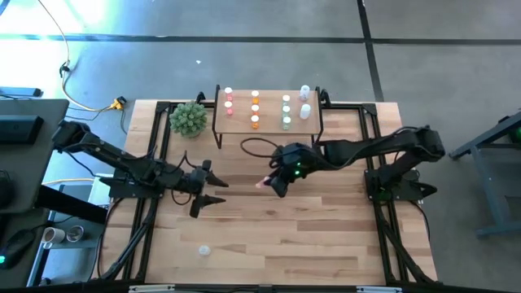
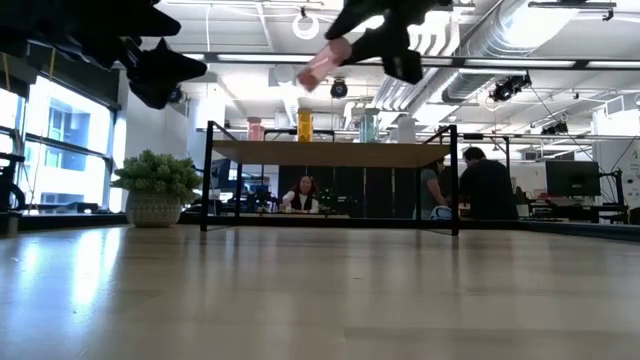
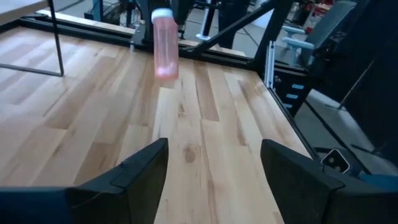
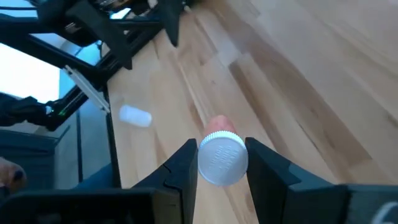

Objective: Pick and place medicine bottles onto shelf by color
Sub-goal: Put the pink pill bottle on the shelf aligned with the other pink pill bottles

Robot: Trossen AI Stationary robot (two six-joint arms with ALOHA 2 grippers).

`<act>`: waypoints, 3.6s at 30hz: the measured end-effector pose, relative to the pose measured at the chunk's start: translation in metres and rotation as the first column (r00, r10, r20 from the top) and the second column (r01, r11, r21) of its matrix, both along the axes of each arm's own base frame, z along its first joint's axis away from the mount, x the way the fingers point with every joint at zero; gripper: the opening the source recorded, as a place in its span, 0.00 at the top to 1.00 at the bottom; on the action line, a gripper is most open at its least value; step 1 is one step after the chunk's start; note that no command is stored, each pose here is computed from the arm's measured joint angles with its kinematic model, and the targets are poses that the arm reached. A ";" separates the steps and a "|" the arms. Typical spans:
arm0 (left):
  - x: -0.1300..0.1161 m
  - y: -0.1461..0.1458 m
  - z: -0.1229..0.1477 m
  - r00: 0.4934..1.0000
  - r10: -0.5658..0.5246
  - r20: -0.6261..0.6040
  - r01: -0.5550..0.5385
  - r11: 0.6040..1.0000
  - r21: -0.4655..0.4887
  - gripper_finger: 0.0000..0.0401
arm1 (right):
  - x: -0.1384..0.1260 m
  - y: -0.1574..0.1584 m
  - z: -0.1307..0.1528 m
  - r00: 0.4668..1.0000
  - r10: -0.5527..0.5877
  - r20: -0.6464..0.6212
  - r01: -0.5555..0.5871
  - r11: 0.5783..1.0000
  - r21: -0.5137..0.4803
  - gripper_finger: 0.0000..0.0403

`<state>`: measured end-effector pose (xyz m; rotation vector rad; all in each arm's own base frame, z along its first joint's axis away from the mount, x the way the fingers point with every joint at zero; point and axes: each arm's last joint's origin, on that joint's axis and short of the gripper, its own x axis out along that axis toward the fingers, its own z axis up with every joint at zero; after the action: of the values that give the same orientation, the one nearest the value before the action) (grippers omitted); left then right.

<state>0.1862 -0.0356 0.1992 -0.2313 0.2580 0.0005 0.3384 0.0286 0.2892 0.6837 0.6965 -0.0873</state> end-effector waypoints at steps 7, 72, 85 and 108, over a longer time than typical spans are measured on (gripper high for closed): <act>0.001 0.004 0.000 1.000 0.001 -0.006 -0.002 0.998 -0.063 0.39 | 0.021 0.011 -0.015 0.996 0.061 0.063 -0.061 0.998 -0.014 0.75; 0.076 0.004 -0.033 0.986 -0.127 -0.105 0.109 0.980 -0.167 0.58 | 0.050 0.033 -0.050 0.966 0.220 0.135 -0.214 0.975 -0.053 0.75; 0.076 0.004 -0.033 0.986 -0.132 -0.105 0.115 0.981 -0.154 0.75 | 0.050 0.033 -0.050 0.967 0.218 0.134 -0.212 0.976 -0.057 0.75; 0.074 0.001 -0.029 0.985 -0.143 -0.091 0.132 0.983 -0.125 0.76 | 0.052 0.026 -0.047 0.958 0.233 0.168 -0.220 0.971 -0.092 0.74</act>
<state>0.2599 -0.0347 0.1704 -0.3322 0.3742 -0.1410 0.3908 0.0546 0.2426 0.5308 0.5923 0.1577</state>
